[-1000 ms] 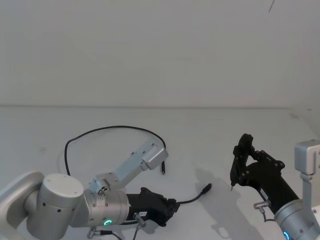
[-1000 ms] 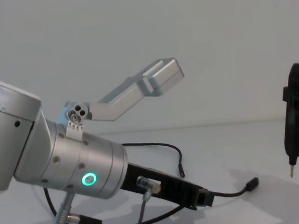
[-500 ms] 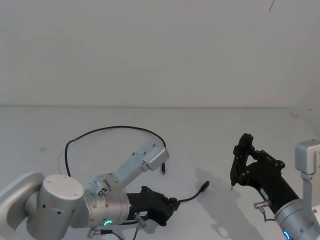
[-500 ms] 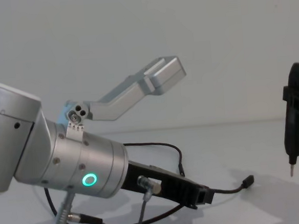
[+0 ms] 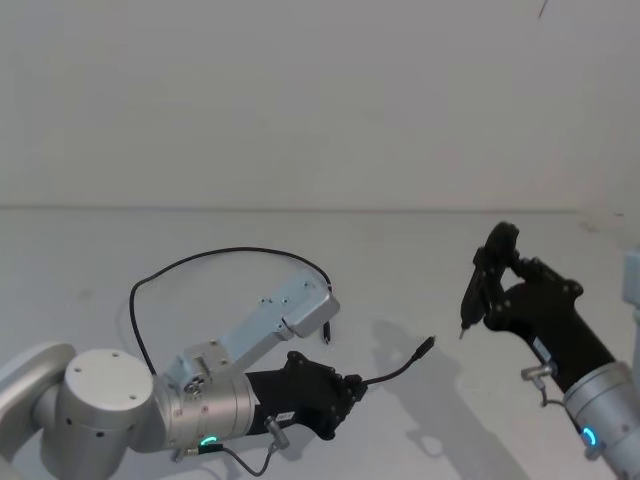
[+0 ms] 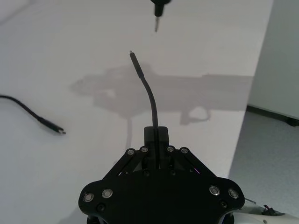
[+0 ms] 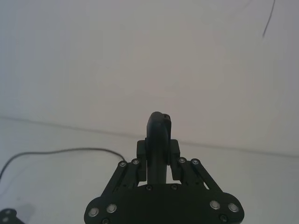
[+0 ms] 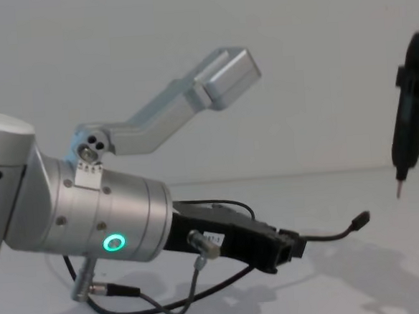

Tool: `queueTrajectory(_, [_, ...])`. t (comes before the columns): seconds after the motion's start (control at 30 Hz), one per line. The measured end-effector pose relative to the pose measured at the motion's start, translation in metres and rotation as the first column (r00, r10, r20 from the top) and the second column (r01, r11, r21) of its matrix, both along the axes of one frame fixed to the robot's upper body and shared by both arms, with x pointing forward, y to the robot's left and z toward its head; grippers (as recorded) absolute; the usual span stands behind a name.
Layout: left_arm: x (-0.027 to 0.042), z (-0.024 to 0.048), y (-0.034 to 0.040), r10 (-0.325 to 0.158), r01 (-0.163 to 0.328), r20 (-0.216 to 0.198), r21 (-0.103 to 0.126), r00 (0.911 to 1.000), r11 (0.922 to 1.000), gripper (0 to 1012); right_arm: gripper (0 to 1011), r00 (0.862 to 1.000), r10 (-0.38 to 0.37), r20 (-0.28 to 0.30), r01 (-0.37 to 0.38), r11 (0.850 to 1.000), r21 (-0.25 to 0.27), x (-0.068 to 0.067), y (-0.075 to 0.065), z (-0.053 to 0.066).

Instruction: Pick up the data cable with the one hand.

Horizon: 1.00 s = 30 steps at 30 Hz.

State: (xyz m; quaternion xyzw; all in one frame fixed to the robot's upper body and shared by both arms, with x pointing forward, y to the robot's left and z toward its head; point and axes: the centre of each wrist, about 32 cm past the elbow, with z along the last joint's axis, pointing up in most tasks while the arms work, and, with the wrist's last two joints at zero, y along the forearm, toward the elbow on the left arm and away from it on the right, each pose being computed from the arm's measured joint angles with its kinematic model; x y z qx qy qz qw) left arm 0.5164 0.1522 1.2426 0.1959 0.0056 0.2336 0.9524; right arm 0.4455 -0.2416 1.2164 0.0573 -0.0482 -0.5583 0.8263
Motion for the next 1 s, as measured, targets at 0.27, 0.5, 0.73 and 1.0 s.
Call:
queueTrajectory(0.27, [-0.0047, 0.0052, 0.0053, -0.033, 0.034, 0.052, -0.018, 0.9981, 0.9993, 37, 279, 0.999, 0.017, 0.044, -0.018, 1.000, 0.020, 0.003, -0.002, 0.015])
queueTrajectory(0.5, [-0.0069, 0.0074, 0.0075, -0.048, 0.050, 0.075, -0.025, 0.9960, 0.9984, 37, 279, 0.998, 0.016, 0.059, -0.017, 1.000, 0.025, 0.008, -0.004, 0.022])
queueTrajectory(0.73, [-0.0082, 0.0089, 0.0086, -0.056, 0.059, 0.089, -0.029, 0.9945, 0.9978, 37, 279, 0.999, 0.009, 0.052, -0.010, 1.000, 0.023, 0.012, -0.007, 0.023])
queueTrajectory(1.0, [-0.0090, 0.0097, 0.0094, -0.062, 0.065, 0.098, -0.031, 0.9933, 0.9974, 37, 279, 0.999, 0.010, 0.034, -0.011, 0.999, 0.033, 0.016, -0.009, 0.023])
